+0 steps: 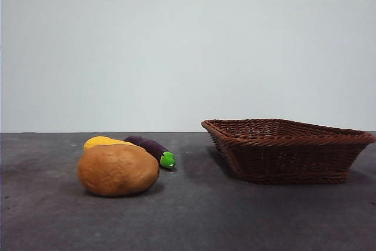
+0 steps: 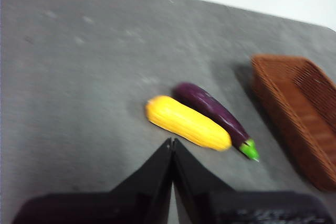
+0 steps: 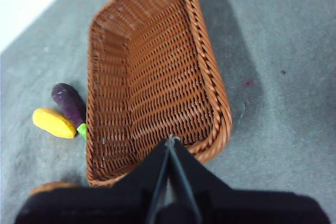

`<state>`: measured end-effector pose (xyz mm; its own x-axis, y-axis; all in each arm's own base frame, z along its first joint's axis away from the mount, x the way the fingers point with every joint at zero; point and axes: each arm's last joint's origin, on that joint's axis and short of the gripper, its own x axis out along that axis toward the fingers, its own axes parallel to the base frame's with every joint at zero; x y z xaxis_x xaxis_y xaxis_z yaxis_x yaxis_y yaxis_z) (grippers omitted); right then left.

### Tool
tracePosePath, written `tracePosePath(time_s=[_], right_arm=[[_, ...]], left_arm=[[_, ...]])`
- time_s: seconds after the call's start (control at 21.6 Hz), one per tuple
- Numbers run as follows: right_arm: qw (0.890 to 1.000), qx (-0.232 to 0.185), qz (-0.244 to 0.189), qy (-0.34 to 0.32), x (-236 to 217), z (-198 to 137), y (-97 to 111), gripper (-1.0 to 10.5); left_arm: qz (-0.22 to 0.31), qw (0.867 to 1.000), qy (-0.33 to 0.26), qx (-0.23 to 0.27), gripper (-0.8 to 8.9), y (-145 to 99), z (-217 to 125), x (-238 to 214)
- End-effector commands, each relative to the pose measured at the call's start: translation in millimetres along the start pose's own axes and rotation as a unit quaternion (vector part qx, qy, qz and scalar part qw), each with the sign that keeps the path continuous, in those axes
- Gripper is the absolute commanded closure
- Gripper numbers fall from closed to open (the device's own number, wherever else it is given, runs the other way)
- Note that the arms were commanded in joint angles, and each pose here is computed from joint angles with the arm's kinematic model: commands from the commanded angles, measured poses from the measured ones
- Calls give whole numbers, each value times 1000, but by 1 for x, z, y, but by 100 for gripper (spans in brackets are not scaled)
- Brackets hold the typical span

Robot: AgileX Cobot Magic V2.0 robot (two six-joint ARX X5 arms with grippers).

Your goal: Help me put the vegetables on the table into the basket

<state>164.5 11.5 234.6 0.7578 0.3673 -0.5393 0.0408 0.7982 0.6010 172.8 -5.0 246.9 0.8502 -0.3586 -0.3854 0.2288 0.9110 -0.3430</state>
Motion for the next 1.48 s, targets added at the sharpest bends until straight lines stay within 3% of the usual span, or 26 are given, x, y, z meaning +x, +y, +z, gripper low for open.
tracePosePath(time_s=[0.05, 0.37, 0.51, 0.56, 0.97, 1.34, 1.39, 1.48], right_arm=[[1000, 11, -10, 20, 1, 8, 5, 946], [993, -52, -35, 105, 14, 53, 26, 898], [985, -66, -52, 153, 32, 75, 31, 449], [982, -68, -56, 165, 41, 82, 32, 371], [964, -86, -76, 239, 133, 131, 20, 380], [944, -87, -87, 305, 197, 138, -1, 385], [940, -86, -89, 317, 203, 135, -2, 408], [933, -87, -92, 337, 212, 131, -8, 562]], left_arm=[[-39, 998, 38, -14, 817, 1, -6, 7], [-85, 990, 101, -45, 817, 2, -16, 13], [-88, 990, 102, -45, 817, 2, -16, 13], [-87, 990, 103, -46, 817, 2, -17, 13], [-78, 984, 145, -70, 817, 3, -25, 11], [-89, 975, 171, -107, 817, 2, -30, 9], [-91, 974, 171, -114, 817, 2, -29, 9], [-91, 972, 173, -129, 817, 2, -29, 9]])
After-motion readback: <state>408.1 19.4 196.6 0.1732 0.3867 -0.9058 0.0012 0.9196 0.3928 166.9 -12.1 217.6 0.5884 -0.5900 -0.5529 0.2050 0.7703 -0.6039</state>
